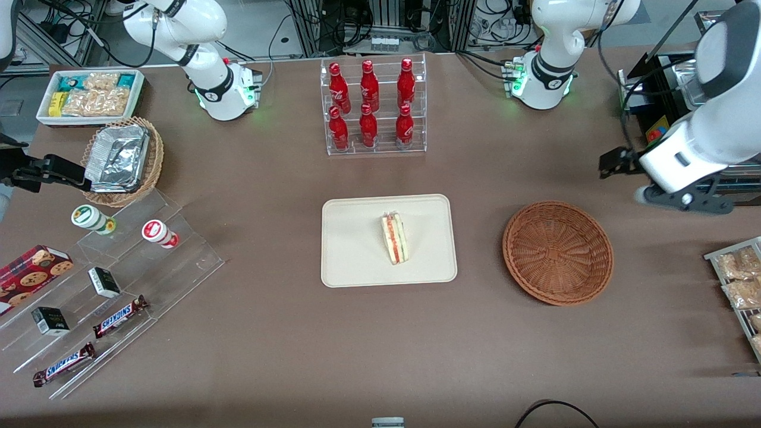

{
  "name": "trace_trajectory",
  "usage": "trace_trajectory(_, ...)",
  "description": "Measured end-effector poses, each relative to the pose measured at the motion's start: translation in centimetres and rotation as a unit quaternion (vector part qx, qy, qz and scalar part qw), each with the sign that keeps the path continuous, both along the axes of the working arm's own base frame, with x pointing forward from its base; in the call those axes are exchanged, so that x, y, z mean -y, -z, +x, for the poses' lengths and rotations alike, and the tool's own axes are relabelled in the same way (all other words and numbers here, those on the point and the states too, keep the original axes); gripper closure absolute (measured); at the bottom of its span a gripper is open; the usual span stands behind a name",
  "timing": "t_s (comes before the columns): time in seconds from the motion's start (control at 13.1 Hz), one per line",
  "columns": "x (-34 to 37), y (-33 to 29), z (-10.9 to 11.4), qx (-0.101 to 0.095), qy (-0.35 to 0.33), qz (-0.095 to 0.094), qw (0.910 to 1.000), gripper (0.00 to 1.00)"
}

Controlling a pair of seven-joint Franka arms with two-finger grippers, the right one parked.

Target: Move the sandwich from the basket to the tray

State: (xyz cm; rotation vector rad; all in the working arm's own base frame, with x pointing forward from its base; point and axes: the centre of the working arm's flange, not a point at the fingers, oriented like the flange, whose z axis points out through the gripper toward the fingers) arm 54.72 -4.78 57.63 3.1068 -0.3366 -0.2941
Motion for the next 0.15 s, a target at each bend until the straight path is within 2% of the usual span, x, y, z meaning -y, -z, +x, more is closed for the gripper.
trace_trajectory(0.15, -0.70, -1.35, -0.84, 0.006, 0.006, -0.002, 1.0000, 0.00)
